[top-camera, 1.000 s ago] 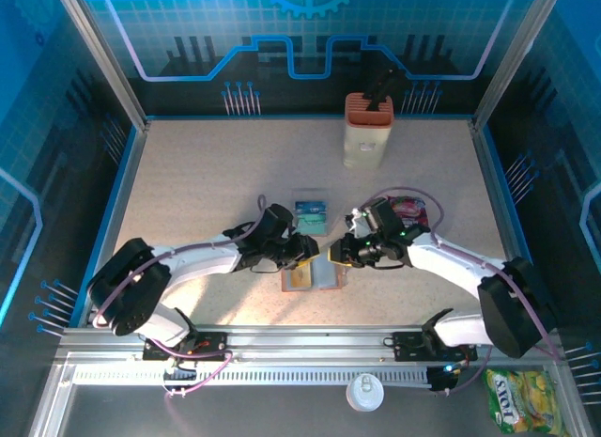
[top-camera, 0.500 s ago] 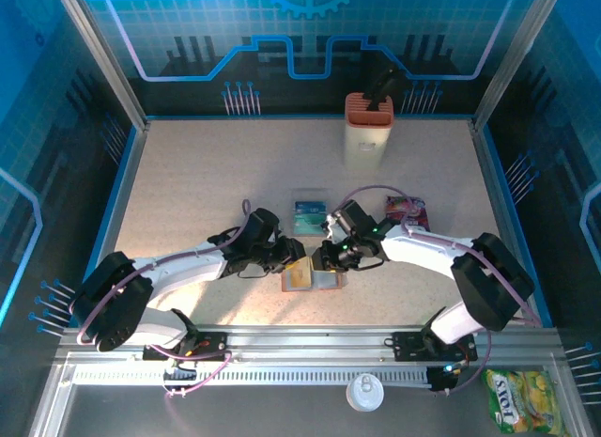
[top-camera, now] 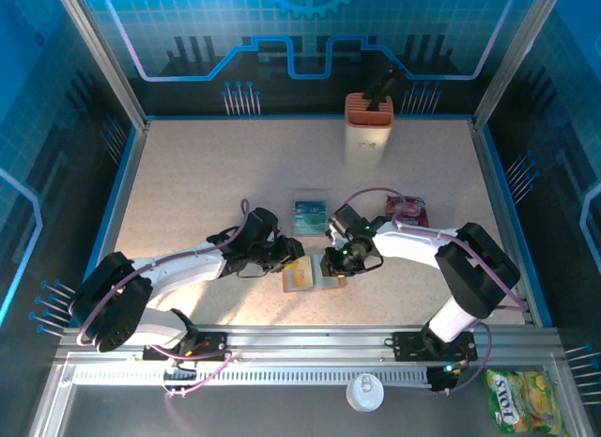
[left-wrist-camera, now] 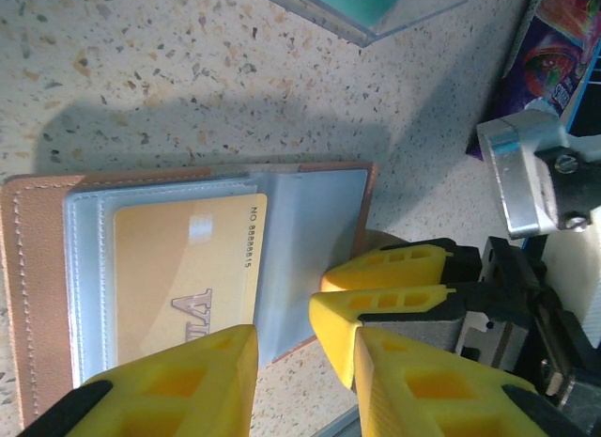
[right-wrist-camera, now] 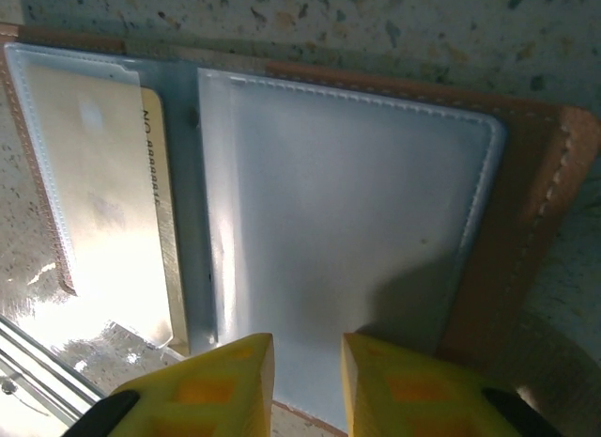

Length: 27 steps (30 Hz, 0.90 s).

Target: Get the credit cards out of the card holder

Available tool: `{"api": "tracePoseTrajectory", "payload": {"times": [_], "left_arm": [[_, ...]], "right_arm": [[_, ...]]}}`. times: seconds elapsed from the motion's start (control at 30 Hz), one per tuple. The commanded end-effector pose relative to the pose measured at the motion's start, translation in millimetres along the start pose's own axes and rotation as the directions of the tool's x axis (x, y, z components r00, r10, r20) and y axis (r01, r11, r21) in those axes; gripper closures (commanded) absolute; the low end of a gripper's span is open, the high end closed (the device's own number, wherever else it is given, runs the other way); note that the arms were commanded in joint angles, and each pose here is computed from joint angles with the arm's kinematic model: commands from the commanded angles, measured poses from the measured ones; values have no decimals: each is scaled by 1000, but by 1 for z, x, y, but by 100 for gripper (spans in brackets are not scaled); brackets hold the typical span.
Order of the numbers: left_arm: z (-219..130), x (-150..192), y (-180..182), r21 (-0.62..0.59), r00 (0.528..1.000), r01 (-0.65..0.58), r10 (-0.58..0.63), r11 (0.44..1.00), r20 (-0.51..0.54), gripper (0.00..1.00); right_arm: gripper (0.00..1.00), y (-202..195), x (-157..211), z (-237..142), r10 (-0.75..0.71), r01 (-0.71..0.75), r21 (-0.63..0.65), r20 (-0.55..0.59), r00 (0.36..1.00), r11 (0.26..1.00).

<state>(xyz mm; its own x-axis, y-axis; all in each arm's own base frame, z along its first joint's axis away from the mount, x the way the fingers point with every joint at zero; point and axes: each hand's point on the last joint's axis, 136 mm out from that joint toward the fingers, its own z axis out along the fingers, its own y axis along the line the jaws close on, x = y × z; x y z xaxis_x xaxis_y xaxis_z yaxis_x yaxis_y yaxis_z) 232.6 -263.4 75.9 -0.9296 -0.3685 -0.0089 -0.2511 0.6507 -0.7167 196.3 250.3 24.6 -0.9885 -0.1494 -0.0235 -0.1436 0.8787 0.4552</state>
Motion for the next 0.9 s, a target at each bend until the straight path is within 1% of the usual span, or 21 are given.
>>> {"api": "tracePoseTrajectory", "payload": {"times": [0.0,0.13,0.23,0.33,0.47,0.6,0.77,0.87], "left_arm": [[-4,1,12,-32,1000,-4,4,999,4,66],[-4,1,13,-34,1000,-7,7,999,4,67],[-5,1,15,-44,1000,-8,9,999,4,68],[-5,2,23,-85,1000,-13,13,996,2,73],[-5,5,35,-129,1000,-16,16,992,-6,83],[2,10,45,-130,1000,8,-12,992,-26,94],[13,14,51,-111,998,36,-42,993,-49,99],[15,14,55,-126,998,34,-41,991,-53,100]], "right_arm": [[73,11,-2,-8,-29,29,-17,10,1000,999],[73,34,-6,-12,-36,39,-128,27,999,991],[73,44,-8,-12,-33,37,-174,26,999,984],[73,48,-9,-9,-30,34,-193,20,999,981],[73,57,-13,-8,-29,33,-236,21,999,971],[74,64,-17,-8,-28,34,-266,28,999,963],[74,64,-18,-5,-25,30,-265,22,999,964],[74,64,-18,-5,-23,28,-263,22,999,964]]}}
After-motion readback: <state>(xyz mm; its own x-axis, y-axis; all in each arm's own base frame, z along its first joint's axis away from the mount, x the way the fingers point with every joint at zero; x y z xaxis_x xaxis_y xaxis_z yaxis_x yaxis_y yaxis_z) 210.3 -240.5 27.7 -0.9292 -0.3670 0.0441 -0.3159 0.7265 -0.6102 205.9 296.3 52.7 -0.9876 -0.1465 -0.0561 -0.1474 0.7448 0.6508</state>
